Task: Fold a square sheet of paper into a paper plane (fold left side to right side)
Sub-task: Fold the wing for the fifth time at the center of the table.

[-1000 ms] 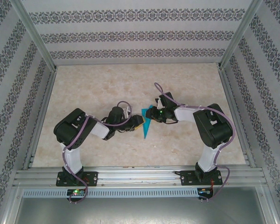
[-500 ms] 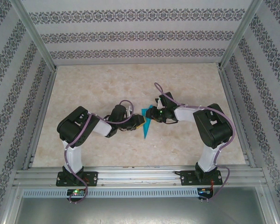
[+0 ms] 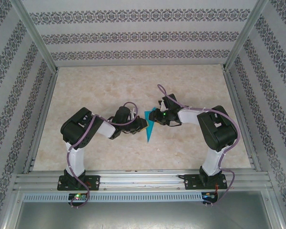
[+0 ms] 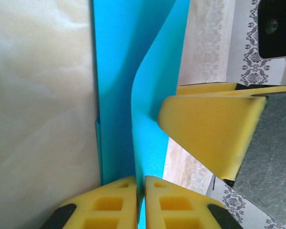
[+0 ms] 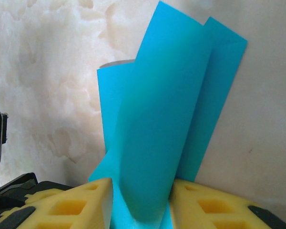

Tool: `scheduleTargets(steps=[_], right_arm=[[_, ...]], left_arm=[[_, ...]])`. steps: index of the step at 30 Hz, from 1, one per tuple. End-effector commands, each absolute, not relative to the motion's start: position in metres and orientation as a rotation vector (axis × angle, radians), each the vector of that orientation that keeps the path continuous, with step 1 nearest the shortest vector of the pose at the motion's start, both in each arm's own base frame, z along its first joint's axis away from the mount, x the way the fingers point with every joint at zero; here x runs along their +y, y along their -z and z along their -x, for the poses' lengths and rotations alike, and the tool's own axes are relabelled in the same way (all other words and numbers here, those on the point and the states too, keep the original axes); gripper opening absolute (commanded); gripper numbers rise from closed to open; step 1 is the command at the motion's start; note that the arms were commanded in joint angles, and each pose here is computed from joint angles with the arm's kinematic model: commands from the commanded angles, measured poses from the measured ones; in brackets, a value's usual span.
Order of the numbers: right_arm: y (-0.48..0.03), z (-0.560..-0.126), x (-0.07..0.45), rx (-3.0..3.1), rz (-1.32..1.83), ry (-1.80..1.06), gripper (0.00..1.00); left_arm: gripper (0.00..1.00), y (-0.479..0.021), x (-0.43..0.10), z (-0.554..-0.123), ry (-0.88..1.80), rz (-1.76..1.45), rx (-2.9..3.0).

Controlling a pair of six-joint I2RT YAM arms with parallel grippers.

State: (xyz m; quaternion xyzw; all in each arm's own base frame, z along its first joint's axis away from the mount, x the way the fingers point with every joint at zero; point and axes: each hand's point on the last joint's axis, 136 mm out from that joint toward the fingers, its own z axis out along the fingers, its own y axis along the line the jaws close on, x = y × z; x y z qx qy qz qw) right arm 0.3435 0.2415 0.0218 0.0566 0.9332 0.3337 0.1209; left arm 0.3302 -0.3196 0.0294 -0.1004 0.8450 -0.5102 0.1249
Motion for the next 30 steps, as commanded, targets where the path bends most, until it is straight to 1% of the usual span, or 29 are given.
scheduleTargets(steps=[1, 9, 30], right_arm=[[0.013, -0.325, 0.234, 2.846, -0.162, -0.858, 0.39], [0.018, -0.322, 0.232, 2.866, -0.166, -0.840, 0.39], [0.029, -0.318, 0.230, 2.926, -0.141, -0.757, 0.39]], left_arm=[[0.09, -0.012, -0.308, -0.335, 1.388, 0.318, 2.498], [0.05, -0.007, -0.301, -0.337, 1.352, 0.332, 2.504], [0.04, -0.016, -0.294, -0.342, 1.254, 0.239, 2.542]])
